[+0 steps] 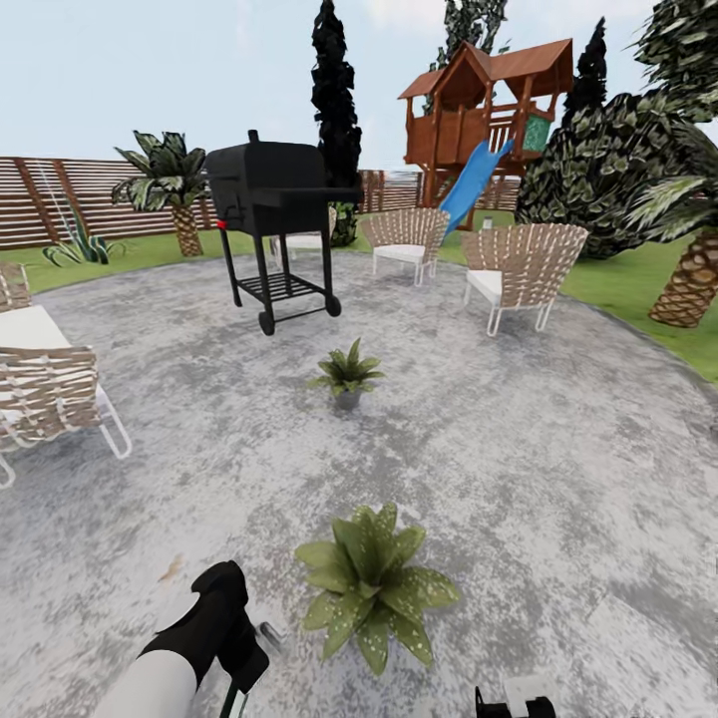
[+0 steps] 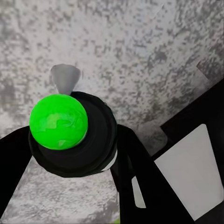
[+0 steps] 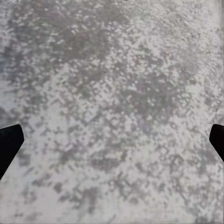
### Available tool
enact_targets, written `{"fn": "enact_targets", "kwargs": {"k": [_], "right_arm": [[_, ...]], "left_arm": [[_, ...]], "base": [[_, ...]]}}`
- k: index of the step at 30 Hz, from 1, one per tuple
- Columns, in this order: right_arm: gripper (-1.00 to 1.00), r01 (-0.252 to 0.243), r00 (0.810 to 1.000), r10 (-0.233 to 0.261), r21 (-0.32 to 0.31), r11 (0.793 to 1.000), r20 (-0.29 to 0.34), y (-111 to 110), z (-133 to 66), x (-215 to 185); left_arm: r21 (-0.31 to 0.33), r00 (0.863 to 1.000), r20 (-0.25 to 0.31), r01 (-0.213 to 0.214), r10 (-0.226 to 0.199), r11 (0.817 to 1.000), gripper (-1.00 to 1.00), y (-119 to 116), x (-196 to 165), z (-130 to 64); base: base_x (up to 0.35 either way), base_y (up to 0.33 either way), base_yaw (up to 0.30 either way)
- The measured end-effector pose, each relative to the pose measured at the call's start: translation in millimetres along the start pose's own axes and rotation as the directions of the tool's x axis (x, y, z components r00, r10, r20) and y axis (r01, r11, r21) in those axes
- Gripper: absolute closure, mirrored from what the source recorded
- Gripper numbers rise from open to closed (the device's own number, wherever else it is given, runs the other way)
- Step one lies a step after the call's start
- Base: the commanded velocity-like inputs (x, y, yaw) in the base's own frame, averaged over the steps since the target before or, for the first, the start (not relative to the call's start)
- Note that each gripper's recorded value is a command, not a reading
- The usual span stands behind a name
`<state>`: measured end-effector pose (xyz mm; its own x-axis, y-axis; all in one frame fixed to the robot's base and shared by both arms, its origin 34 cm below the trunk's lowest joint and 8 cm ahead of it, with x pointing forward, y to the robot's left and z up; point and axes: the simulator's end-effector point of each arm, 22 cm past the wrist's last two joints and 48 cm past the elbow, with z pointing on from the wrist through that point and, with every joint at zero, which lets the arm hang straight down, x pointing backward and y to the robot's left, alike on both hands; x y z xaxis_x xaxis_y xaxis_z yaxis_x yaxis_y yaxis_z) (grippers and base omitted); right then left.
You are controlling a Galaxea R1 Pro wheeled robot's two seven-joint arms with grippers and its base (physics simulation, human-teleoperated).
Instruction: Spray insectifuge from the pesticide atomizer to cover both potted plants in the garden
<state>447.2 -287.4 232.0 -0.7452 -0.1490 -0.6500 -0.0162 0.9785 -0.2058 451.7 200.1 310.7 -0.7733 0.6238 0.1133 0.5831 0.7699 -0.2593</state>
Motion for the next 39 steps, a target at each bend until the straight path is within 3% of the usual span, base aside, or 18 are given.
{"fn": "enact_targets", "kwargs": {"k": [8,18,26,39], "right_arm": [[-1.00,-0.001,1.000,0.001,0.001,1.000,0.004,-0.4,-0.2,-1.9],[-1.00,-0.001,1.000,0.001,0.001,1.000,0.006,-0.4,-0.1,-2.8],[-1.00,-0.001,1.000,0.001,0.001,1.000,0.006,-0.5,-0.1,-2.7],[-1.00,-0.002,1.000,0.002,0.001,1.000,0.003,-0.4,0.0,-1.4]], "left_arm": [[-0.003,1.000,0.019,-0.009,0.009,1.000,1.00,-2.7,-11.4,-6.6],[-0.089,0.993,0.108,-0.046,0.055,0.995,1.00,27.3,-71.8,-67.7],[-0.088,0.993,0.102,-0.048,0.057,0.995,1.00,26.1,-69.9,-65.3],[-0.078,0.995,0.086,-0.051,0.057,0.996,1.00,23.7,-65.1,-58.7]], "base": [[0.233,0.228,-0.291],[0.035,0.016,-0.088],[-0.023,0.007,-0.030],[-0.148,0.265,-0.249]]}}
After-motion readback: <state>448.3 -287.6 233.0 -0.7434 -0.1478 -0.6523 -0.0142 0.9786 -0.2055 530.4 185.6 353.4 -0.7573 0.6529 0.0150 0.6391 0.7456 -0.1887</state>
